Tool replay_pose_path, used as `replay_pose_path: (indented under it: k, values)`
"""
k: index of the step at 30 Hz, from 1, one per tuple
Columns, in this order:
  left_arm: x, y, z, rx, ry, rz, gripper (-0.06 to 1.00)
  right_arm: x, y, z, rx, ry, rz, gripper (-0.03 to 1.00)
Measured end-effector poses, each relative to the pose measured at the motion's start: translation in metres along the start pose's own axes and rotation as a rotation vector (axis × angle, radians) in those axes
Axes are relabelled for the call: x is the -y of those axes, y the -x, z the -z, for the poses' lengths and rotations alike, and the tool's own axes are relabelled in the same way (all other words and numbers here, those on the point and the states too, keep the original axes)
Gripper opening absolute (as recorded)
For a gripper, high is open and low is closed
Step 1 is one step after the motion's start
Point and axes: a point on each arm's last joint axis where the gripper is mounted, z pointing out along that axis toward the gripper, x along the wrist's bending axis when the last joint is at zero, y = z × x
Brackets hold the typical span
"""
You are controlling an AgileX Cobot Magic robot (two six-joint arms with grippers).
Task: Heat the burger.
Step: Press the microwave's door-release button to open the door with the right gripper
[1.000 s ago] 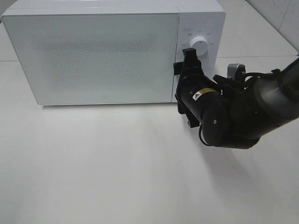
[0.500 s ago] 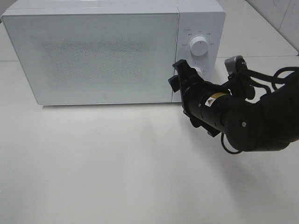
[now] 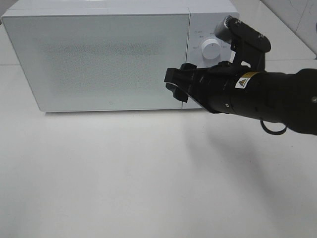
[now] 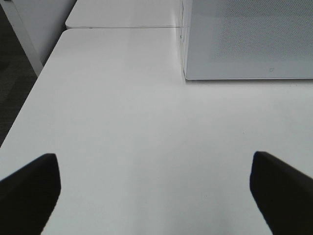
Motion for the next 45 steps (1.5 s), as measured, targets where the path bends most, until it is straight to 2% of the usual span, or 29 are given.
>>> replay_pose_path:
  k: [1,4,9,15,17,22,23,26,31,40,43,45]
  values:
    - [0.0,0.0,0.0,0.0,0.0,0.0,0.97,-0.004,-0.003,0.008,-0.018,-0.019,0.065,0.69]
    - [0.0,0.0,0.0,0.0,0.0,0.0,0.97,-0.007,-0.003,0.013,-0.023,-0.033,0.093,0.69]
    - [0.0,0.0,0.0,0.0,0.0,0.0,0.97,-0.022,0.005,0.043,-0.008,-0.124,0.185,0.69]
    - [0.0,0.0,0.0,0.0,0.0,0.0,0.97,-0.031,0.01,0.066,0.012,-0.157,0.232,0.69]
    - [0.0,0.0,0.0,0.0,0.0,0.0,0.97,-0.039,0.009,0.093,0.012,-0.156,0.292,0.72]
    - [0.0,0.0,0.0,0.0,0.0,0.0,0.97,-0.044,0.008,0.123,0.013,-0.159,0.337,0.77]
    - [0.0,0.0,0.0,0.0,0.0,0.0,0.97,-0.042,0.009,0.136,0.026,-0.187,0.359,0.78]
    - [0.0,0.0,0.0,0.0,0.0,0.0,0.97,-0.042,0.01,0.142,0.032,-0.194,0.368,0.78]
    - [0.0,0.0,0.0,0.0,0.0,0.0,0.97,-0.034,0.02,0.18,0.098,-0.3,0.425,0.77]
    - [0.0,0.0,0.0,0.0,0.0,0.0,0.97,-0.024,0.028,0.219,0.136,-0.353,0.433,0.76]
    - [0.0,0.0,0.0,0.0,0.0,0.0,0.97,-0.023,0.03,0.23,0.141,-0.336,0.439,0.77]
    - [0.0,0.0,0.0,0.0,0.0,0.0,0.97,-0.022,0.034,0.247,0.147,-0.284,0.445,0.77]
